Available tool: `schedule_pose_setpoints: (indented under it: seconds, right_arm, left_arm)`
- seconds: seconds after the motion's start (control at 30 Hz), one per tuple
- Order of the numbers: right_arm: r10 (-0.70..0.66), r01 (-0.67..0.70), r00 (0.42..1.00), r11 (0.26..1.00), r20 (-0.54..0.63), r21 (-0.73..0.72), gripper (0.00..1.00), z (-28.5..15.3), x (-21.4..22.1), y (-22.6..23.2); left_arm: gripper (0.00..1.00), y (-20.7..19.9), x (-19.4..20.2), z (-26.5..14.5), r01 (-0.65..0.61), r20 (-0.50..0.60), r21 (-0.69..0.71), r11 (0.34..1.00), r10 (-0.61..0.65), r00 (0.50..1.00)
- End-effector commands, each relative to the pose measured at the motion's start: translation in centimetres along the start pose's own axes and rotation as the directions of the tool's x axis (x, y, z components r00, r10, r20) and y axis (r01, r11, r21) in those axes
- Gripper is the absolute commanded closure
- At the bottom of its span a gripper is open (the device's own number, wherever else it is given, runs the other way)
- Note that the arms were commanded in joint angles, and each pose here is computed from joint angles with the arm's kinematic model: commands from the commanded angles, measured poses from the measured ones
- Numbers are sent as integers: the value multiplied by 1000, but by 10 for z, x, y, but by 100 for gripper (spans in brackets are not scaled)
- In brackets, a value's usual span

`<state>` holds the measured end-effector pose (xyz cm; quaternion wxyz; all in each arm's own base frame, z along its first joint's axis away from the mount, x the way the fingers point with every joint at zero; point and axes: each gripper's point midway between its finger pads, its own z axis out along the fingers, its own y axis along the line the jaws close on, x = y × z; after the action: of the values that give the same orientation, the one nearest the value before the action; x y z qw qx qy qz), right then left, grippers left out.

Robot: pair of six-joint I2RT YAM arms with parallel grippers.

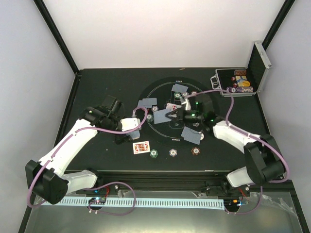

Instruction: Distribute texas hold em gaming equipment

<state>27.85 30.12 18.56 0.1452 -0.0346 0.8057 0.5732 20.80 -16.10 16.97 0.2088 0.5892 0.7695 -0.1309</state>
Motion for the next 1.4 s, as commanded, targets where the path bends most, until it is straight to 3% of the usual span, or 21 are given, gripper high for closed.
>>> schedule_pose_setpoints:
  seconds: [0.0,0.2,0.43,0.83,0.9,1.0,1.07,1.27,1.37]
  right_arm:
    - [-4,-2,998,995,56,97,99,-40,-32,-38]
    - [33,-83,984,954,173,289,99,-99,-93,-116]
    - [77,-155,975,908,209,390,99,-114,-139,-172]
    - [148,-225,971,827,186,516,98,-113,-150,-234]
    - [158,-235,970,798,183,555,85,-116,-149,-243]
    - [159,-244,969,747,190,618,57,-125,-150,-250]
    - [147,-253,966,699,212,669,46,-137,-152,-253]
    - [29,-228,964,601,264,766,32,-167,-158,-221]
    - [-33,-146,975,654,221,742,27,-145,-147,-182]
  left_arm:
    - [98,2,-7,-6,0,27,-6,1000,0,1000]
    - [99,2,-6,-5,-3,20,-7,1000,3,1000]
    - [99,3,-5,-4,1,11,-5,1000,-1,1000]
    - [98,4,-2,-2,-1,-2,-9,1000,1,1000]
    - [98,4,-2,-2,-2,-3,-8,1000,2,1000]
    - [99,4,-3,-3,-1,1,-5,1000,1,1000]
    - [98,4,-4,-4,-1,3,-5,1000,1,1000]
    - [98,2,-6,-5,0,12,0,1000,0,1000]
    - [99,2,-7,-6,1,18,0,1000,-1,1000]
